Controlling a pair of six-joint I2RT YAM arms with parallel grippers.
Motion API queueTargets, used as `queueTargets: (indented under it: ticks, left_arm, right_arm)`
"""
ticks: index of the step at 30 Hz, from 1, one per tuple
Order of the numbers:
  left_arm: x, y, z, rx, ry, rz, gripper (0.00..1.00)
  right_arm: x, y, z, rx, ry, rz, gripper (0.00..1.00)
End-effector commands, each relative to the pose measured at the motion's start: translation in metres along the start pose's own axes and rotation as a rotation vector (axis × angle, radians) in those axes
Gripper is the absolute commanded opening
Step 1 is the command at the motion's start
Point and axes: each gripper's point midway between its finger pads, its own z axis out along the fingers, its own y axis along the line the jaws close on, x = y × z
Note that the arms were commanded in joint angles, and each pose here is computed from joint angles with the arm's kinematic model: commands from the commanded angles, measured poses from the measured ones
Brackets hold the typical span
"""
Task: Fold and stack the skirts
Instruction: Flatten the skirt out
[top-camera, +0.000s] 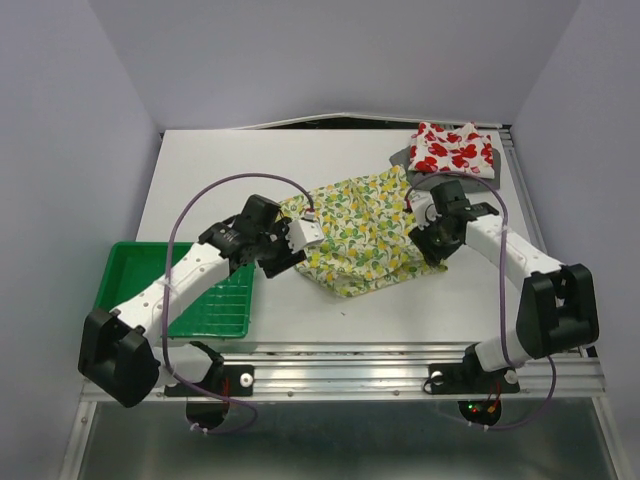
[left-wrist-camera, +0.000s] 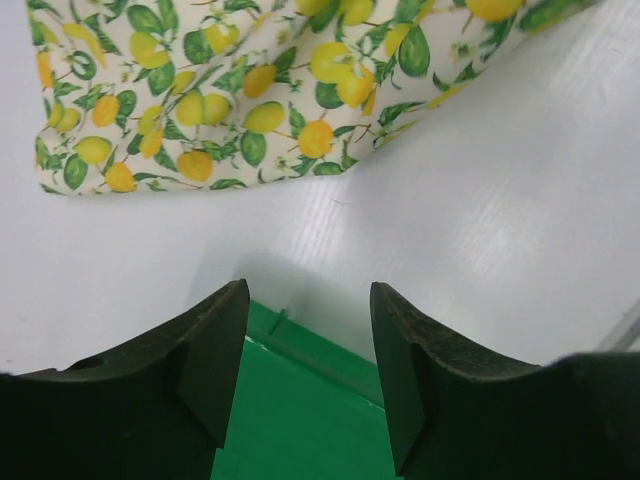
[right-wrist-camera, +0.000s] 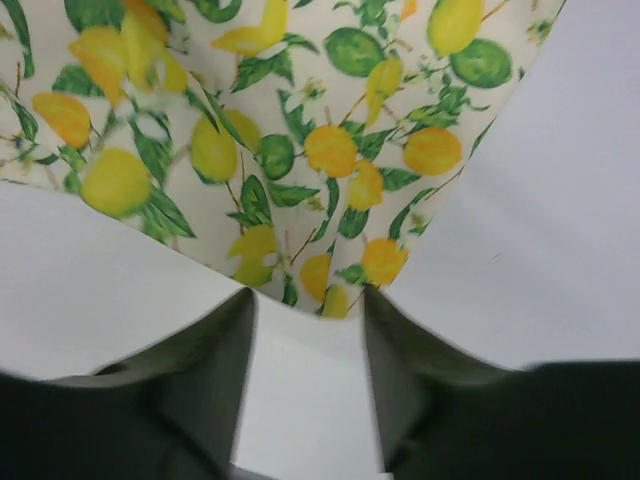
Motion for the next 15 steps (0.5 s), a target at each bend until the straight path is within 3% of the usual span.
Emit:
queueTargets:
  ticks: [1, 3, 8, 10, 15]
  left_arm:
    - [-0.001, -0.022, -0.016, 0.086, -0.037, 0.066, 0.63]
    - [-0.005, -0.024, -0.017, 0.094, -0.051, 0.054, 0.63]
    - [-0.025, -0.022, -0.013, 0.093, -0.119, 0.055, 0.61]
    - [-0.034, -0.024, -0.007, 0.102, -0.128, 0.070, 0.61]
    - [-0.054, -0.049, 0.022, 0.158, -0.105, 0.110, 0.47]
  right_arm:
    - [0.010, 0.031, -0.024, -0.155, -0.010, -0.095, 0.62]
    - [0.011, 0.035, -0.037, -0.179, -0.016, -0.121, 0.67]
    - [0.012, 0.023, -0.055, -0.093, -0.052, -0.164, 0.63]
    - [0.009, 0.017, -0.055, -0.056, -0.059, -0.141, 0.58]
    - [0.012, 0.014, -0.024, -0.061, 0.034, -0.059, 0.43]
